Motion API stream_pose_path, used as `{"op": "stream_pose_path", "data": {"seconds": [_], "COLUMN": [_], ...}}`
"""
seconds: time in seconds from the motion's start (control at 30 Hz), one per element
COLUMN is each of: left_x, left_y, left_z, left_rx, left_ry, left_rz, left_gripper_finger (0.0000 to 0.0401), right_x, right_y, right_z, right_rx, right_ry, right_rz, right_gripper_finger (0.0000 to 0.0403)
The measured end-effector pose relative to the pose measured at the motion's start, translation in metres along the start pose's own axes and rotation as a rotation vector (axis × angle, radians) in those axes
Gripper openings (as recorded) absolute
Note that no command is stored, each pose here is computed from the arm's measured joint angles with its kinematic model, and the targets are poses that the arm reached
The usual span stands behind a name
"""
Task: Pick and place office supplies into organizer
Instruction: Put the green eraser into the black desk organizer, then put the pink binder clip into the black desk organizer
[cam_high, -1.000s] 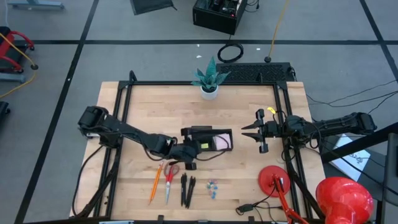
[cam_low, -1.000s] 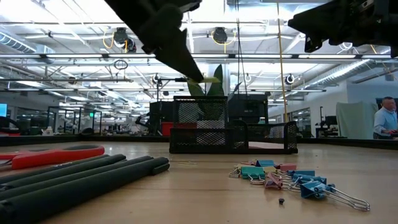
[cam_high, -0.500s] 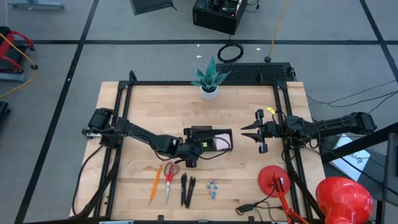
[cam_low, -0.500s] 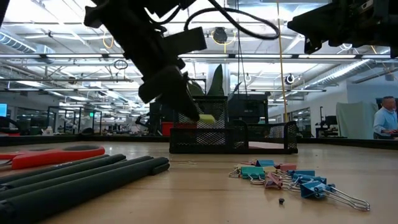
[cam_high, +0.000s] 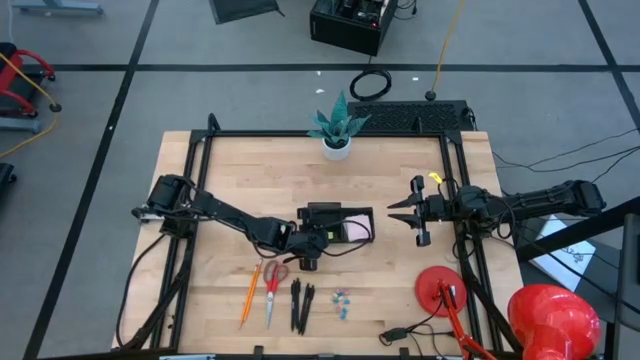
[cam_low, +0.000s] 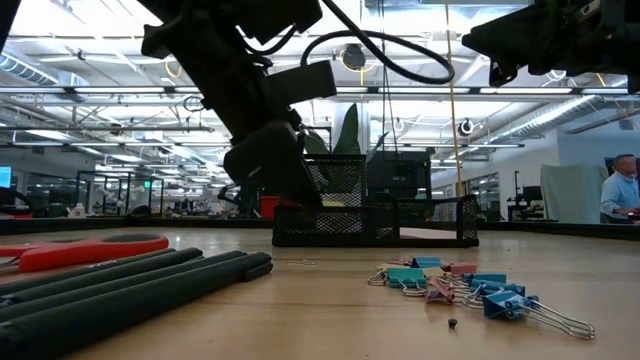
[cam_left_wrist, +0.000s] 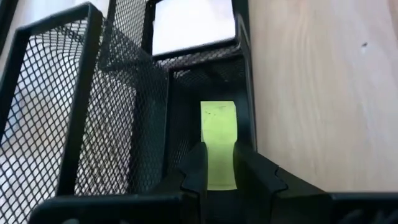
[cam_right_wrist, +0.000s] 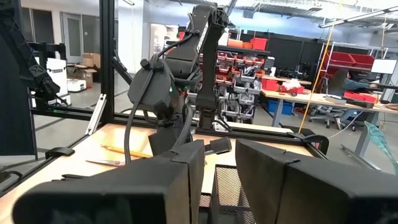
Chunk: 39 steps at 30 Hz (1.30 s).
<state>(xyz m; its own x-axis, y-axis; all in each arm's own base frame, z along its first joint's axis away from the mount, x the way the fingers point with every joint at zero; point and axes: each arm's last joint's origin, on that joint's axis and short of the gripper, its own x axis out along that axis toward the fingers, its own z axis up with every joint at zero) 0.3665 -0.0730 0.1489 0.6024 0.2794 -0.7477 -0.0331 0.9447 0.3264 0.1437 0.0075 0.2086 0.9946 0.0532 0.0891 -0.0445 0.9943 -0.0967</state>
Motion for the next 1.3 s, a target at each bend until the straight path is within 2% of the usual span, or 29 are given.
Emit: {"op": "stream_pose_path", "data": {"seconds": [0.27, 0.63, 0.87, 1.07, 1.2, 1.3], "left_x": [0.000, 0.001, -0.006, -0.046, -0.093, -0.131], "left_y": [0.000, 0.002, 0.003, 0.002, -0.006, -0.015], "left_z": [0.000, 0.001, 0.010, 0.039, 0.053, 0.054], "left_rx": [-0.011, -0.017, 0.035, 0.124, 0.183, 0.216], "left_ry": [-0.003, -0.003, -0.035, -0.169, -0.307, -0.390], "left_rz": [-0.016, 0.006, 0.006, 0.007, -0.025, -0.037], "left_gripper_finger": [0.0071, 0.0167, 0.0184, 0.0184, 0.0175, 0.0145], "right_x": [0.000, 0.000, 0.000, 0.000, 0.000, 0.000], "right_y": [0.000, 0.000, 0.000, 0.000, 0.000, 0.000], "right_z": [0.000, 0.000, 0.000, 0.000, 0.000, 0.000], "right_rx": [0.000, 0.007, 0.006, 0.005, -0.001, -0.002], "right_ry": [0.000, 0.000, 0.000, -0.001, 0.000, 0.002], "right_rz": [0.000, 0.000, 0.000, 0.000, 0.000, 0.001], "right_gripper_finger": [0.0084, 0.0084, 0.0084, 0.0084, 0.0084, 0.0084]}}
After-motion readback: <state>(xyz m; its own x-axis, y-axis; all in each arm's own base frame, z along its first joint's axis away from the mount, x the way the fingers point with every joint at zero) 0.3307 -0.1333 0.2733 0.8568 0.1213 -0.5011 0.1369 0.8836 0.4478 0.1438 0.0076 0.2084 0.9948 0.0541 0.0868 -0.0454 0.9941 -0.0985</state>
